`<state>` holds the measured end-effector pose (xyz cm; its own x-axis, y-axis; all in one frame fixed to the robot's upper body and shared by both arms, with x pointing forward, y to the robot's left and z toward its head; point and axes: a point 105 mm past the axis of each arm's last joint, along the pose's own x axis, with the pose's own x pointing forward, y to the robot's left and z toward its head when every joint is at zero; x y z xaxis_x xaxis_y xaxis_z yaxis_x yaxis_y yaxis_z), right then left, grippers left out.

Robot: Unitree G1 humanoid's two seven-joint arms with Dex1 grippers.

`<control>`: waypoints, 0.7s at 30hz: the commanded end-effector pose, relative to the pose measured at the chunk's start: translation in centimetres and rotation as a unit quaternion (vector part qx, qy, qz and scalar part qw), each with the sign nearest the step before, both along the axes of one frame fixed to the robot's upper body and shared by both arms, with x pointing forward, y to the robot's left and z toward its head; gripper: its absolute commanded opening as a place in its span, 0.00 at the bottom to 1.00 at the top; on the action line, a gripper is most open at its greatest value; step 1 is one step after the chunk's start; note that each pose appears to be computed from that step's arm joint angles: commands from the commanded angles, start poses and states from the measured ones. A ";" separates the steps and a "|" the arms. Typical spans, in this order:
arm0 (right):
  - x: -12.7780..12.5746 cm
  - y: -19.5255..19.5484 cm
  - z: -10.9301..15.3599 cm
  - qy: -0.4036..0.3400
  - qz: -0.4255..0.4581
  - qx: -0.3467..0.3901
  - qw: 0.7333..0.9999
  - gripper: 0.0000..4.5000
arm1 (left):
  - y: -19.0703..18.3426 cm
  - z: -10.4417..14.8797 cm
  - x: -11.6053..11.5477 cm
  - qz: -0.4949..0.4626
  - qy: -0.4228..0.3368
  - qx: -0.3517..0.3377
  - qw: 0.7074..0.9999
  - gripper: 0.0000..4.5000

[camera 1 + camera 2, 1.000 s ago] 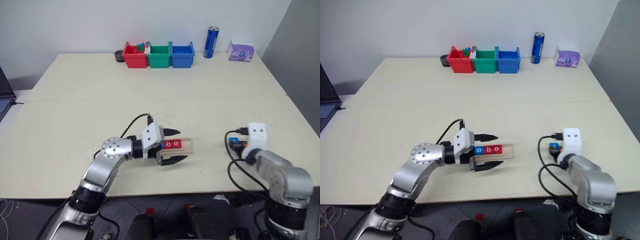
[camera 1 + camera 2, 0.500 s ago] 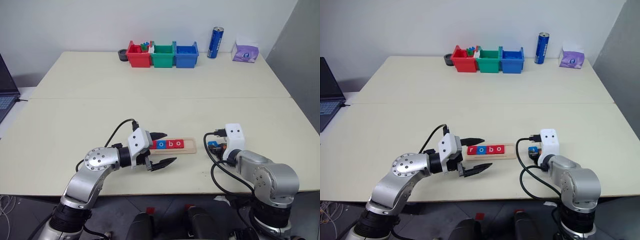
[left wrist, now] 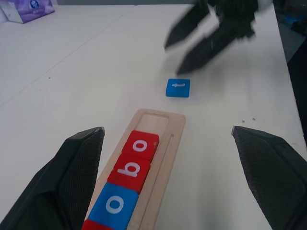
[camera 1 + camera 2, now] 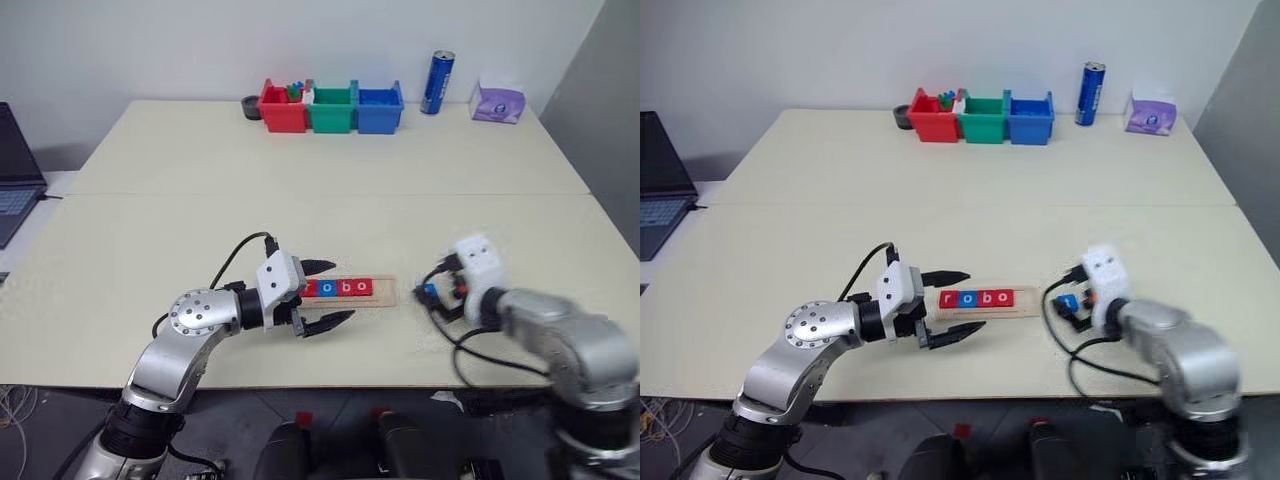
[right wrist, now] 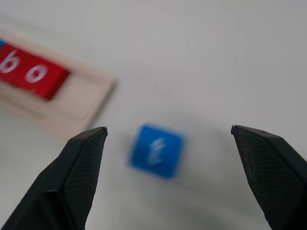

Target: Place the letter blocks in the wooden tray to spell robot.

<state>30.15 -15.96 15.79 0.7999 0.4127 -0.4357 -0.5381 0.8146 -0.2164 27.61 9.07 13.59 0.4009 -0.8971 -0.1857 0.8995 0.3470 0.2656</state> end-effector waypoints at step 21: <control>2.5 -0.7 -6.0 -0.002 0.346 -0.034 0.938 0.99 | -0.4 1.9 -0.3 -0.058 -0.037 0.015 0.998 1.00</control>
<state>32.50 -16.85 8.90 0.3571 0.7966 -0.4877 -0.9337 0.2887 -0.2119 27.43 8.70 14.44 0.3113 -0.9267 -0.2107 0.9220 0.2408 0.3031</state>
